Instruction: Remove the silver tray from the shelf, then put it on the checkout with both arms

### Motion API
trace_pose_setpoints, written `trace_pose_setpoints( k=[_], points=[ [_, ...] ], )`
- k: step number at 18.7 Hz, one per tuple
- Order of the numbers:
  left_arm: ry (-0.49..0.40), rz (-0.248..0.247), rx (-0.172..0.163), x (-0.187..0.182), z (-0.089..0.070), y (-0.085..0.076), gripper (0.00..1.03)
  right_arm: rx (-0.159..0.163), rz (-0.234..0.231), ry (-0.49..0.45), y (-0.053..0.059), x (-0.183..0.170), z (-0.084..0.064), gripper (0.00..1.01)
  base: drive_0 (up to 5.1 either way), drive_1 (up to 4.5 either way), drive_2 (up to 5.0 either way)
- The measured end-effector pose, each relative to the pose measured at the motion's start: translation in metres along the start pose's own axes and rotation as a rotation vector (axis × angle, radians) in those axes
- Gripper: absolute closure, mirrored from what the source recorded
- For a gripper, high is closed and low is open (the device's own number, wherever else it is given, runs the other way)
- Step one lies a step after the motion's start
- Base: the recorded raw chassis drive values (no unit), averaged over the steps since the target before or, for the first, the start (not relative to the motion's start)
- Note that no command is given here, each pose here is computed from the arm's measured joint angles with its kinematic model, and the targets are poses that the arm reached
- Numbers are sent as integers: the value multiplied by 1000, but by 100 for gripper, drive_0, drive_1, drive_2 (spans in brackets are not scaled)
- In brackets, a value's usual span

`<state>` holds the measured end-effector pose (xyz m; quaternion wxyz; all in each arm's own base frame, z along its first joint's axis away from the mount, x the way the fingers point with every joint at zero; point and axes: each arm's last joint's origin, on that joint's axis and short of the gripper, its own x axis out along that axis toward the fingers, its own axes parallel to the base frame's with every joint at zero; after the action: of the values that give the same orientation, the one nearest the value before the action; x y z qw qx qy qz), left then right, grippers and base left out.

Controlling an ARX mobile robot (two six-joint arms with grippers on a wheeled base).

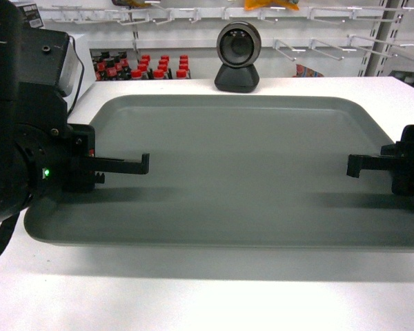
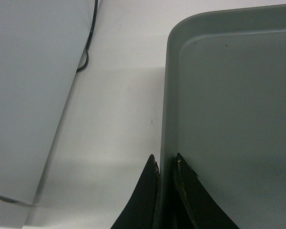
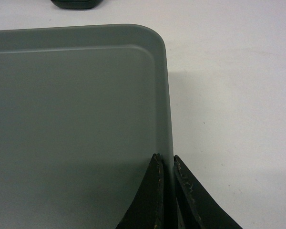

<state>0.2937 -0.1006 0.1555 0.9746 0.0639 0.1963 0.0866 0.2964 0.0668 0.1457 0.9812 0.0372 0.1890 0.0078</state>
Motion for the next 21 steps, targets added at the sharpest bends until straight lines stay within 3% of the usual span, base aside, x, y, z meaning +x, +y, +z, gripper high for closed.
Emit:
trace_pose_setpoints(
  k=[6,10,12,13,15,21],
  points=[
    [89,6,20,36,-1,-23,99,-32,-31,77,-11,46,-8,98,0,0,0],
    [116,29,1,39,0,-26,99,-85,-22,56,-12,60,-12,98,0,0,0],
    [113,43,-18,38,0,-27,91,-98,-12,53,-12,61,-11,97,0,0,0],
    [109,78,-15,39,0,-27,83,-124,-11,55,-11,61,-12,89,0,0,0],
    [100,87,-23,39,1,-26,72,-147,-21,52,-13,61,-12,78,0,0,0],
    [68,100,-44,40,4,-25,38,-162,-50,46,-19,62,-11,43,0,0,0]
  ],
)
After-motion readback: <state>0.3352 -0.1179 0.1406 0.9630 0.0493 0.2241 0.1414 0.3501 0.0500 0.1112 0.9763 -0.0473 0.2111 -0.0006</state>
